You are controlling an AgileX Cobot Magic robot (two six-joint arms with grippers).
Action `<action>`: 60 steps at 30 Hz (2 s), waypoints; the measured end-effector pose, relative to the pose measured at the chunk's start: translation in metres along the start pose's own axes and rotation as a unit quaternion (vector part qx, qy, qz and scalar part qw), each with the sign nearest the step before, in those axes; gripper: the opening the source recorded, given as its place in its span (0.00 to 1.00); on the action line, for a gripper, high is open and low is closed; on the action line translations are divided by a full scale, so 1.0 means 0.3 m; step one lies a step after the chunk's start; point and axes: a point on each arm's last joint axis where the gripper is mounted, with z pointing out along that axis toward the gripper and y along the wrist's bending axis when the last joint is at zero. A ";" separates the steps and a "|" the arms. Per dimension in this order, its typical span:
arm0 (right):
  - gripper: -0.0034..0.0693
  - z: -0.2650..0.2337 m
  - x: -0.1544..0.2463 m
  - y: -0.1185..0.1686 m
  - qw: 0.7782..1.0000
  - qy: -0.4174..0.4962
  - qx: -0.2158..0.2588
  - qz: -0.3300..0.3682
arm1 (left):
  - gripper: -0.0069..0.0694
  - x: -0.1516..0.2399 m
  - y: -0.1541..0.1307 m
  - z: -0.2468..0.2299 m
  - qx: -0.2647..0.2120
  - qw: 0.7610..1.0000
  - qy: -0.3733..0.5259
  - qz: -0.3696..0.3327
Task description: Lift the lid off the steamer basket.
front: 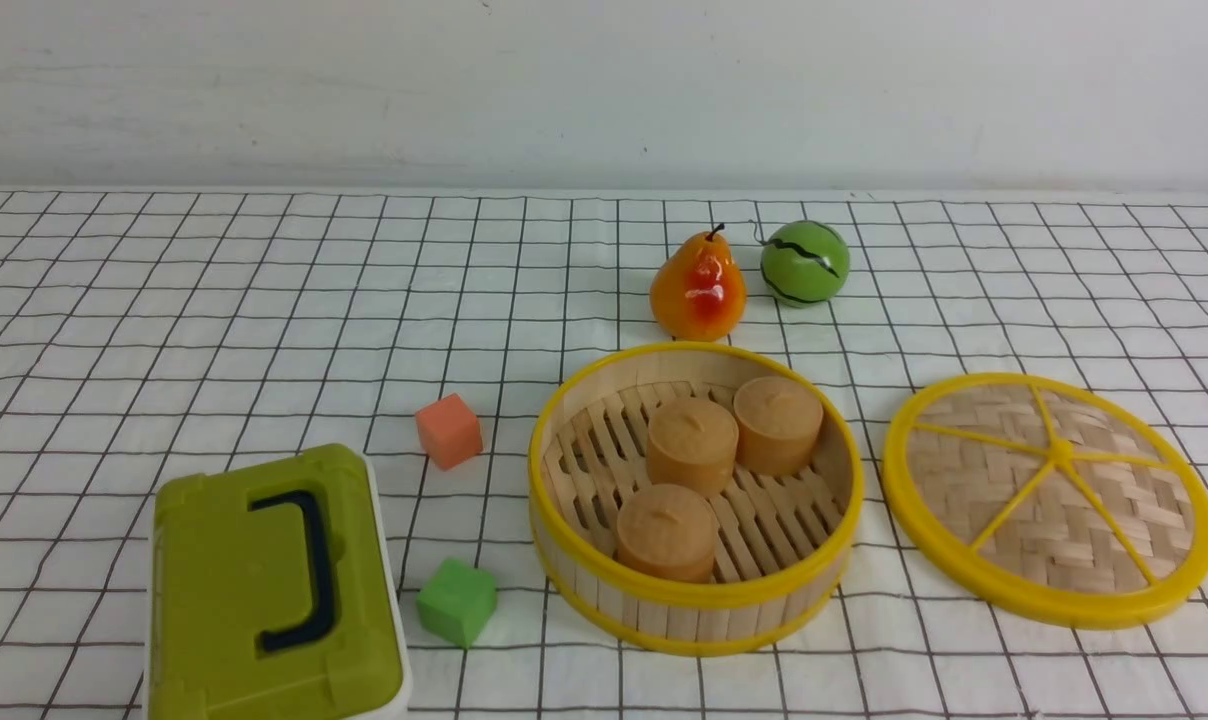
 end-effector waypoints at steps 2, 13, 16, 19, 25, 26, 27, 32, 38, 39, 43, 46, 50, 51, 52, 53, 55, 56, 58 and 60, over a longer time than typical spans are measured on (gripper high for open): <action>0.03 -0.002 0.075 -0.005 1.000 -0.009 0.014 0.016 | 0.40 0.000 0.000 0.000 0.000 1.000 0.000 0.000; 0.03 -0.011 0.313 -0.002 0.997 0.016 0.028 0.065 | 0.40 0.000 0.000 0.000 0.000 1.000 0.000 0.000; 0.03 -0.014 0.338 0.000 0.996 0.056 0.029 0.067 | 0.40 0.000 0.000 0.000 0.000 1.000 0.000 0.000; 0.03 -0.016 0.353 -0.002 0.993 0.081 0.036 0.081 | 0.40 0.000 0.000 0.000 0.000 1.000 0.000 0.000; 0.03 -0.020 0.357 -0.004 0.990 0.097 0.043 0.092 | 0.40 0.000 0.000 0.000 0.000 1.000 0.000 0.000; 0.03 -0.020 0.358 -0.004 0.990 0.098 0.043 0.092 | 0.40 0.000 0.000 0.000 0.000 1.000 0.000 0.000; 0.03 -0.020 0.358 -0.004 0.990 0.098 0.043 0.091 | 0.40 0.000 0.000 0.000 0.000 1.000 0.000 0.000; 0.03 -0.020 0.357 0.000 0.990 0.099 0.036 0.090 | 0.40 0.000 0.000 0.000 0.000 1.000 0.000 0.000; 0.04 -0.020 0.357 0.002 0.990 0.099 0.033 0.099 | 0.40 0.000 0.000 0.000 0.000 1.000 0.000 0.000; 0.04 -0.020 0.357 0.002 0.990 0.099 0.033 0.099 | 0.40 0.000 0.000 0.000 0.000 1.000 0.000 0.000; 0.04 -0.020 0.357 0.002 0.990 0.099 0.033 0.099 | 0.40 0.000 0.000 0.000 0.000 1.000 0.000 0.000; 0.05 -0.020 0.357 0.002 0.990 0.099 0.033 0.099 | 0.40 0.000 0.000 0.000 0.000 1.000 0.000 0.000; 0.05 -0.020 0.357 0.002 0.990 0.099 0.033 0.099 | 0.40 0.000 0.000 0.000 0.000 1.000 0.000 0.000; 0.05 -0.020 0.357 0.002 0.990 0.099 0.033 0.099 | 0.40 0.000 0.000 0.000 0.000 1.000 0.000 0.000; 0.05 -0.020 0.357 0.002 0.990 0.099 0.033 0.099 | 0.40 0.000 0.000 0.000 0.000 1.000 0.000 0.000; 0.05 -0.020 0.357 0.002 0.990 0.099 0.033 0.099 | 0.40 0.000 0.000 0.000 0.000 1.000 0.000 0.000; 0.06 -0.020 0.357 0.002 0.990 0.099 0.033 0.099 | 0.40 0.000 0.000 0.000 0.000 1.000 0.000 0.000; 0.06 -0.020 0.357 0.002 0.990 0.099 0.033 0.099 | 0.40 0.000 0.000 0.000 0.000 1.000 0.000 0.000; 0.06 -0.020 0.357 0.002 0.990 0.099 0.033 0.099 | 0.40 0.000 0.000 0.000 0.000 1.000 0.000 0.000; 0.07 -0.020 0.357 0.002 0.990 0.099 0.033 0.099 | 0.40 0.000 0.000 0.000 0.000 1.000 0.000 0.000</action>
